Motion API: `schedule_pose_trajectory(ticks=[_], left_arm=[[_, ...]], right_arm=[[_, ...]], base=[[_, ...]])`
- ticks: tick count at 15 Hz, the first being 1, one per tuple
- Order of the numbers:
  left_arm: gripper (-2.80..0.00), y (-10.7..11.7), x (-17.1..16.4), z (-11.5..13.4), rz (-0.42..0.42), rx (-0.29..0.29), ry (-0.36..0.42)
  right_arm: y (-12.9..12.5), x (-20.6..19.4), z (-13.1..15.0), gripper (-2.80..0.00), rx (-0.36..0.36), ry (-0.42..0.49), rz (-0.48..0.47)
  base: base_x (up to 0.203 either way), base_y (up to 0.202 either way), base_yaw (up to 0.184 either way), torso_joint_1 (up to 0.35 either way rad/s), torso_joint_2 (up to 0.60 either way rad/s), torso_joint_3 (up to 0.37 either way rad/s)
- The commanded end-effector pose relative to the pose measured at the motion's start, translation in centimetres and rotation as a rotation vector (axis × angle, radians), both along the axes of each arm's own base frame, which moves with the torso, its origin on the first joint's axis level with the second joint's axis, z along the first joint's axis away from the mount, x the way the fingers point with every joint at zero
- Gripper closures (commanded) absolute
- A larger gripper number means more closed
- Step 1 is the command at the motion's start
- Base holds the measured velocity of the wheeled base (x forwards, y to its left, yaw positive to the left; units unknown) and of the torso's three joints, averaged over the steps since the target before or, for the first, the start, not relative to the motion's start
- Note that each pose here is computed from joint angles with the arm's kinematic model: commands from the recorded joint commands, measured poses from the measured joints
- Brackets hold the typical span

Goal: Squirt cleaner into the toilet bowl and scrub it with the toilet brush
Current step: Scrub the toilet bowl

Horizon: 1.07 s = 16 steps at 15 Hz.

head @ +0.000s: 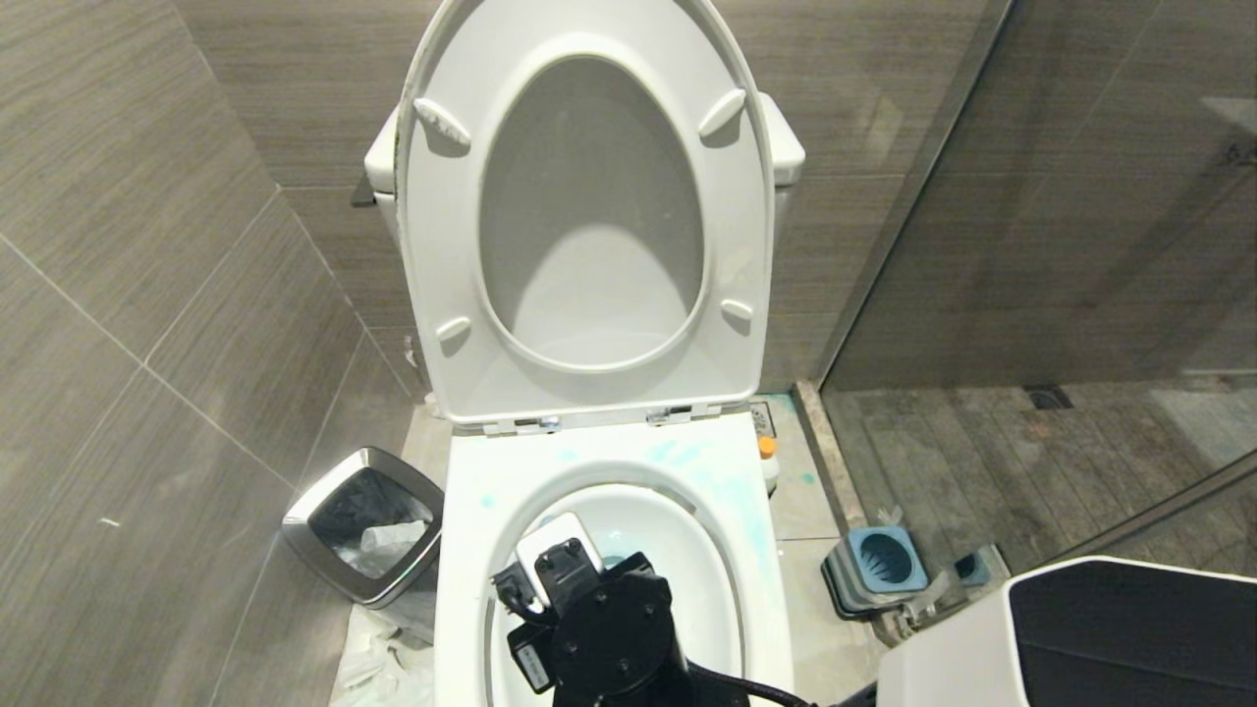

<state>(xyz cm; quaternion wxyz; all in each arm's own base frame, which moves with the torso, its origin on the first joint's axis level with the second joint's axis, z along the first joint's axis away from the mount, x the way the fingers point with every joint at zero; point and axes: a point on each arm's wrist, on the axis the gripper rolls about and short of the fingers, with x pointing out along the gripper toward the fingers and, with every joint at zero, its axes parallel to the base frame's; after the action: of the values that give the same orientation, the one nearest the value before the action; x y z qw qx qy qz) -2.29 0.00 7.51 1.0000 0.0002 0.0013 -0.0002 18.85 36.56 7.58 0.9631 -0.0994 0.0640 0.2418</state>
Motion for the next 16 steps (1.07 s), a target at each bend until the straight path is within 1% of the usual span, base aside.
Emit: schedule_pose_trajectory(ticks=[1,4,6,8,12,16], left_arm=[[0.00,0.0,0.0,0.0,0.000,0.000,0.001],[0.00,0.0,0.0,0.0,0.000,-0.001,0.002],[0.00,0.0,0.0,0.0,0.000,0.000,0.002],[0.00,0.0,0.0,0.0,0.000,0.000,0.001],[0.00,0.0,0.0,0.0,0.000,0.000,0.001],[0.00,0.0,0.0,0.0,0.000,0.000,0.002]], right_arm=[[-2.2,0.6,1.0,0.00,0.012,-0.009,-0.048],[-4.4,3.2,1.8,0.00,0.028,-0.028,-0.140],[-5.9,5.4,2.3,0.00,0.020,-0.050,-0.201],[-6.3,7.1,3.3,0.00,0.043,-0.080,-0.233],[-4.8,9.1,3.8,0.00,0.082,-0.121,-0.240],[-2.6,10.8,3.2,0.00,0.090,-0.159,-0.229]], base=[[0.000,0.000,0.000,0.000,0.00,0.000],[0.000,0.000,0.000,0.000,0.00,0.000],[0.000,0.000,0.000,0.000,0.00,0.000],[0.000,0.000,0.000,0.000,0.00,0.000],[0.000,0.000,0.000,0.000,0.00,0.000],[0.000,0.000,0.000,0.000,0.00,0.000]])
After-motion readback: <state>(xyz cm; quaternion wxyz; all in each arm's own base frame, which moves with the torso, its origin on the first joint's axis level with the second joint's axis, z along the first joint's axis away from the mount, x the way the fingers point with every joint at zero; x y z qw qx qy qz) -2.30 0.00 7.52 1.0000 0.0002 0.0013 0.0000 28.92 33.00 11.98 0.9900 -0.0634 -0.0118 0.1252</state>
